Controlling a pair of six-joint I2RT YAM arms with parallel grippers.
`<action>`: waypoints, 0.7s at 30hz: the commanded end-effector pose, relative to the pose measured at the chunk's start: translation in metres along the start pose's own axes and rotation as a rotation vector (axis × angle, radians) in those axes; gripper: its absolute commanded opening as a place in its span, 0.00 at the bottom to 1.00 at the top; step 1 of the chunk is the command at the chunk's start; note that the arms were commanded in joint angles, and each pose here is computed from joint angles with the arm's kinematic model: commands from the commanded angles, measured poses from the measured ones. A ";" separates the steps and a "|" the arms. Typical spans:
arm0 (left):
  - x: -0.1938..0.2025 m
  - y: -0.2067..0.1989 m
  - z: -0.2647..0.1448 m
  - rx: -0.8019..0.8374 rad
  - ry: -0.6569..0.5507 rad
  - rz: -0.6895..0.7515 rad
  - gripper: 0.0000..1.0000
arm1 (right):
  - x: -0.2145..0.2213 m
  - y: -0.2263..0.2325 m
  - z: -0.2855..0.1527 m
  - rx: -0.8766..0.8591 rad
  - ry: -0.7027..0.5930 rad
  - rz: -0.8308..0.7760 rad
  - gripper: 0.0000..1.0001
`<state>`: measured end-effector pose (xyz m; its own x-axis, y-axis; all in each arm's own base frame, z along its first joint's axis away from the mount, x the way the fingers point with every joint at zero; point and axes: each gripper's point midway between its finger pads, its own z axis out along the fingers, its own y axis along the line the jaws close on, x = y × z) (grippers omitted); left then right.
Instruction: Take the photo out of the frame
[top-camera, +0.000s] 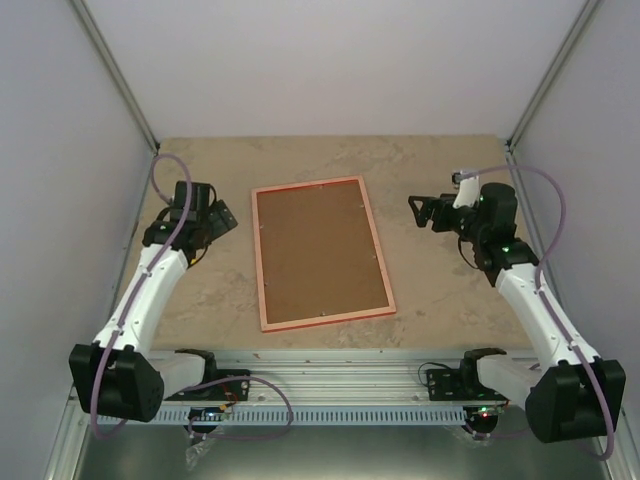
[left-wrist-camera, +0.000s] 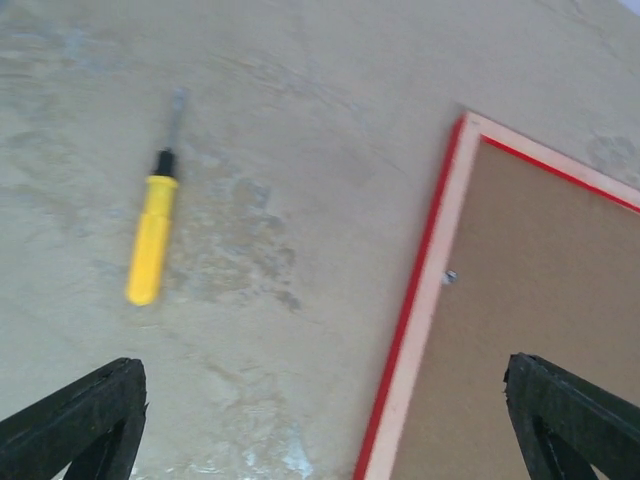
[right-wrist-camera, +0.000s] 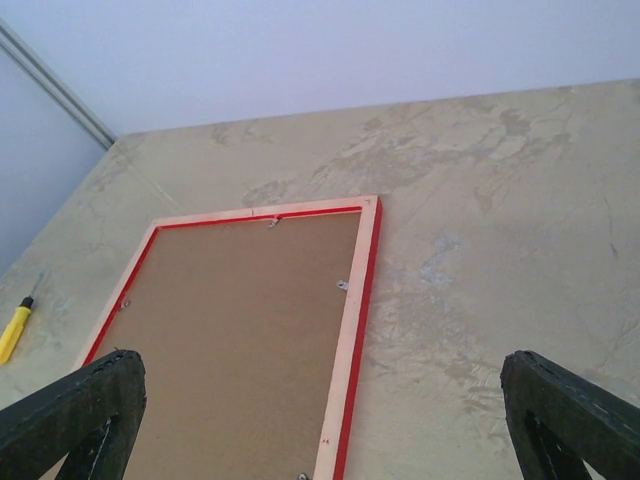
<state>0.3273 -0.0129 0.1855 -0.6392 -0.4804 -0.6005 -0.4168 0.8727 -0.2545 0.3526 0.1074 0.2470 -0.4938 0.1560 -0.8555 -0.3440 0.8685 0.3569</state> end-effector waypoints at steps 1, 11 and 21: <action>-0.007 0.046 -0.013 -0.235 -0.040 -0.076 1.00 | -0.004 0.012 -0.002 0.005 -0.041 -0.066 0.98; 0.002 0.093 0.037 -0.308 0.075 -0.200 1.00 | 0.020 0.035 0.002 0.010 -0.001 -0.175 0.98; 0.001 0.117 0.094 -0.281 0.228 -0.260 0.97 | 0.036 0.067 0.007 -0.008 0.006 -0.289 0.98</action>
<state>0.3151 0.0954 0.0896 -0.5947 -0.7039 -0.3884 -0.7476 0.6619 -0.0549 0.3199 0.1711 0.2369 -0.4249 -0.0593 -0.9033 -0.4849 0.8575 0.1719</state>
